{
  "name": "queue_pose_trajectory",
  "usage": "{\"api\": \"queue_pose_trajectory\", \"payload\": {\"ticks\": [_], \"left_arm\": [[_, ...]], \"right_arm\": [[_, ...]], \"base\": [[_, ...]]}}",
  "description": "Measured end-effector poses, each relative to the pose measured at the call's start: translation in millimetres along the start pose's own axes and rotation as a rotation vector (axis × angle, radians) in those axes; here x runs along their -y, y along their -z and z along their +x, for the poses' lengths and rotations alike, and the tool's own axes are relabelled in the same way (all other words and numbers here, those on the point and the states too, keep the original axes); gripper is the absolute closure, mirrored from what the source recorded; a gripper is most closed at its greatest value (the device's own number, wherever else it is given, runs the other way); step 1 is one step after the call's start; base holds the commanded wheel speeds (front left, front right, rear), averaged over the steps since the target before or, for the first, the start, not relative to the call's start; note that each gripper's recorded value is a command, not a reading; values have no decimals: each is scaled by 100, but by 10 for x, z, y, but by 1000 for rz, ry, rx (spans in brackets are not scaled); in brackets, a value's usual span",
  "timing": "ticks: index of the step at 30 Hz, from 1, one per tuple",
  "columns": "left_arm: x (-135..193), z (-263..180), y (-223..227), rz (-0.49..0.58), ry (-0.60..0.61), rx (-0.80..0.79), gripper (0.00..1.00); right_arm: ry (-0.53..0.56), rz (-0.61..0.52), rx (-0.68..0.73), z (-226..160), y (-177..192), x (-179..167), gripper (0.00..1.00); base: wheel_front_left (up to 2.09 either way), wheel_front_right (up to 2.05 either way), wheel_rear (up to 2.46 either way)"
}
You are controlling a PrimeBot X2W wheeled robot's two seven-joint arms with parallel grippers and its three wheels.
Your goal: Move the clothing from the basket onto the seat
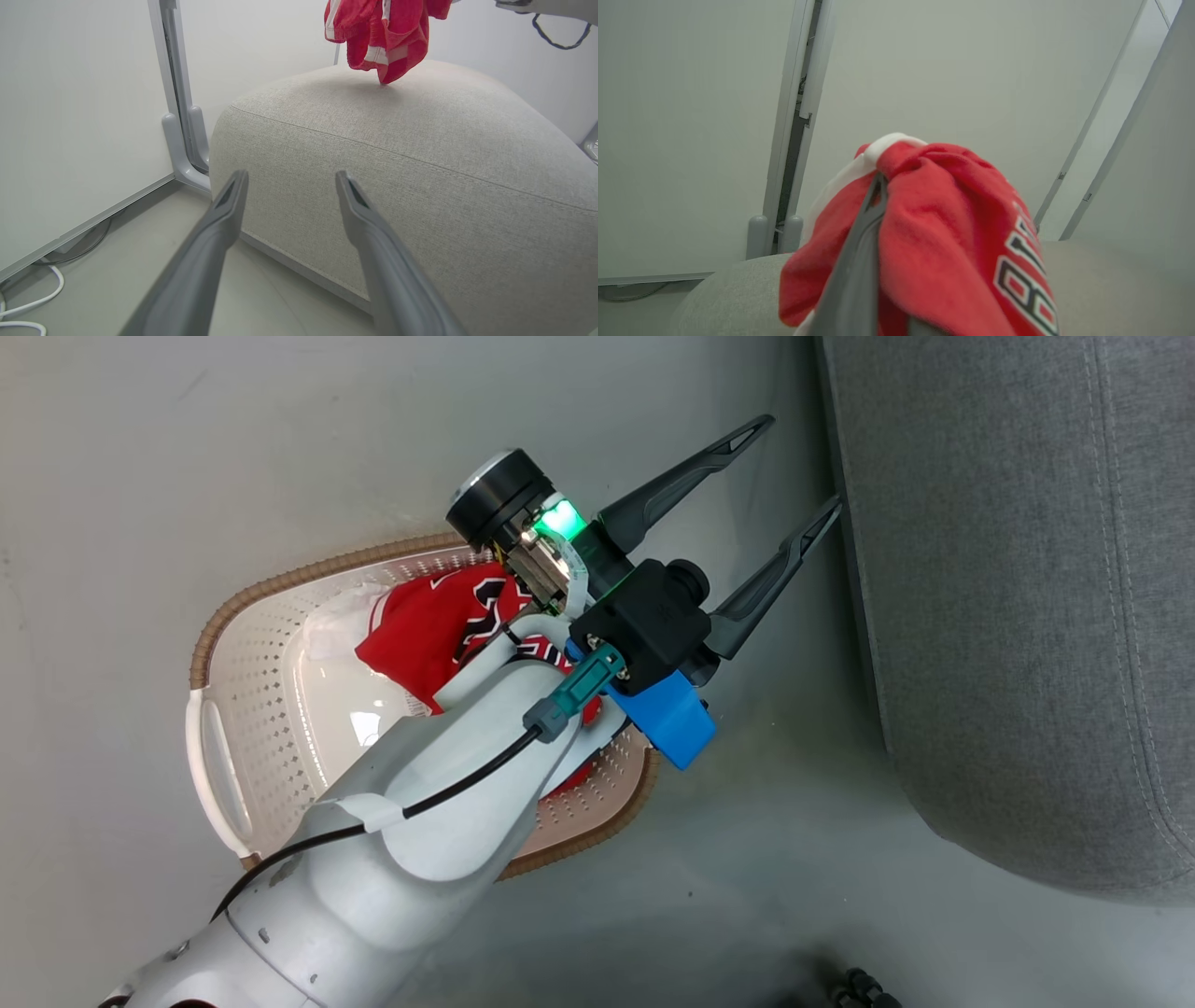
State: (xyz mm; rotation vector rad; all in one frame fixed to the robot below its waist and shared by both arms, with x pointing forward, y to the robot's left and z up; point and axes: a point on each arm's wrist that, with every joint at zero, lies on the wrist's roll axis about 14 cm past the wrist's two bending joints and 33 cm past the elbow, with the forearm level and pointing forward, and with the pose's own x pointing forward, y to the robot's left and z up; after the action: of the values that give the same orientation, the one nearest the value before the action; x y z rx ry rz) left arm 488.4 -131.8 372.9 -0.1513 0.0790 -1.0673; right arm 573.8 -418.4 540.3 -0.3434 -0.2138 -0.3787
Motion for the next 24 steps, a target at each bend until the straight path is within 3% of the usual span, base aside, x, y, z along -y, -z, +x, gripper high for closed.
{"api": "queue_pose_trajectory", "payload": {"ticks": [11, 18, 19, 20, 21, 24], "left_arm": [[-14, -4, 105, -11, 5, -16, 0], [-37, -14, 12, 3, -4, -7, 0], [-37, -12, -13, 7, -5, -4, 0], [-35, -11, -40, 11, -6, -1, 0], [-27, -13, -65, 14, -6, 1, 0], [-1, -22, -161, 22, -10, 11, 0]], "right_arm": [[-6, 50, -319, -391, 1019, -170, 100], [-19, 78, -445, -630, 1324, -264, 100], [-21, 79, -453, -647, 1328, -266, 58], [-20, 81, -449, -645, 1304, -257, 23], [-17, 82, -443, -641, 1270, -239, 0], [-6, 95, -439, -721, 1194, -190, 0]], "base": [[0, 0, 0], [0, 0, 0], [0, 0, 0], [0, 0, 0], [0, 0, 0], [0, 0, 0]]}}
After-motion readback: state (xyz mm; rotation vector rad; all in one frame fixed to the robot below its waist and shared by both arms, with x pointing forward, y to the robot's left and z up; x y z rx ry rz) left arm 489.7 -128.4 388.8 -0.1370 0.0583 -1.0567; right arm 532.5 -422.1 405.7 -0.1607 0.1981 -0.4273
